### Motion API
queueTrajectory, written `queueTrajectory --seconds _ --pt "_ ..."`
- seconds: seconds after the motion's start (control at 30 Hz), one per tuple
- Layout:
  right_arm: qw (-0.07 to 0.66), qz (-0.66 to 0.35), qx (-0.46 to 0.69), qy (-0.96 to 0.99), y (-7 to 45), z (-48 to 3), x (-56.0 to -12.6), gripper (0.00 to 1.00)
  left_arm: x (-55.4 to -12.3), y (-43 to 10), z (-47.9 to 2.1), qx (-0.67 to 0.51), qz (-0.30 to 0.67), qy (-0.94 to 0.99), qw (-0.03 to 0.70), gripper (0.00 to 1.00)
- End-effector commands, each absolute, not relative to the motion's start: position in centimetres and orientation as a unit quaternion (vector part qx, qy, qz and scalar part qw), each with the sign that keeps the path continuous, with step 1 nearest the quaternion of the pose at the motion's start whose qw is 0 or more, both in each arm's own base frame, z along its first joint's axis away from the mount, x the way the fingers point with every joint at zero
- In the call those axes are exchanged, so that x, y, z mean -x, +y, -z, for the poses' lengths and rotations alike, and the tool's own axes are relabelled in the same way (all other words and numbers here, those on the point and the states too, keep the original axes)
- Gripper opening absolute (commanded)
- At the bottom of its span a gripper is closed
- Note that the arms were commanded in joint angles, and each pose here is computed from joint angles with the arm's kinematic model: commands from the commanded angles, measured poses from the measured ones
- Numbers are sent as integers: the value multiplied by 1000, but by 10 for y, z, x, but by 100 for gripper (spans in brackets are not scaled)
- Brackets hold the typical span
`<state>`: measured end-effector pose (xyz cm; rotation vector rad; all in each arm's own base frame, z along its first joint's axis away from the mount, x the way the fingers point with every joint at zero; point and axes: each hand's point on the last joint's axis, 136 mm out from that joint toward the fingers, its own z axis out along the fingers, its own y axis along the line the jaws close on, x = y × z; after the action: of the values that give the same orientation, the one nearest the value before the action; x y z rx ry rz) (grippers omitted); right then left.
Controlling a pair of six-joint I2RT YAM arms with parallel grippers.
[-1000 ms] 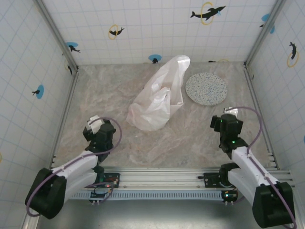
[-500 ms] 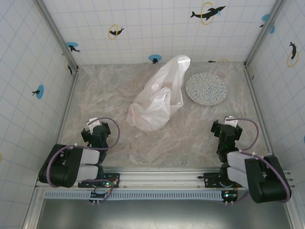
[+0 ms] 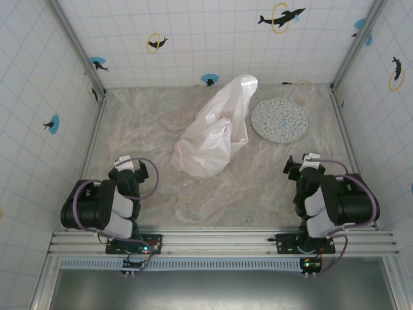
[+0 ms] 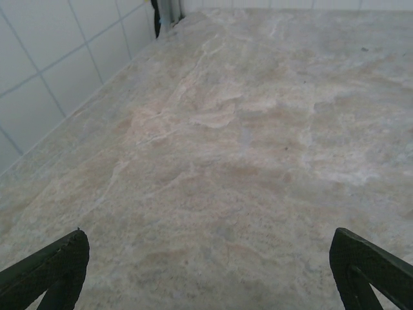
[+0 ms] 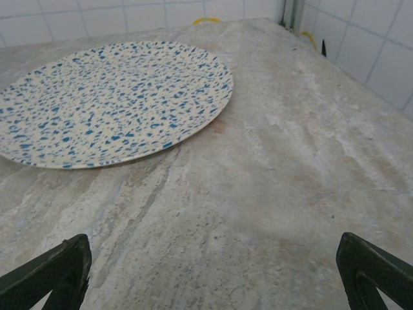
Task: Place the fruits into the plastic bag
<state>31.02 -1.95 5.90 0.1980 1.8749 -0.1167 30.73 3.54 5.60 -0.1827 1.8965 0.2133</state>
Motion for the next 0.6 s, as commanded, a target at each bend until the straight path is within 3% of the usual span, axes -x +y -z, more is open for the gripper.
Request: queueTrajectory --seconds 0.0,0.57 --pt "589 50 -82 802 -21 -59 -304 100 -310 23 -62 68 -39 803 591 98" --pt "581 51 -79 808 -20 -55 -304 100 -310 25 -61 71 -37 803 590 98"
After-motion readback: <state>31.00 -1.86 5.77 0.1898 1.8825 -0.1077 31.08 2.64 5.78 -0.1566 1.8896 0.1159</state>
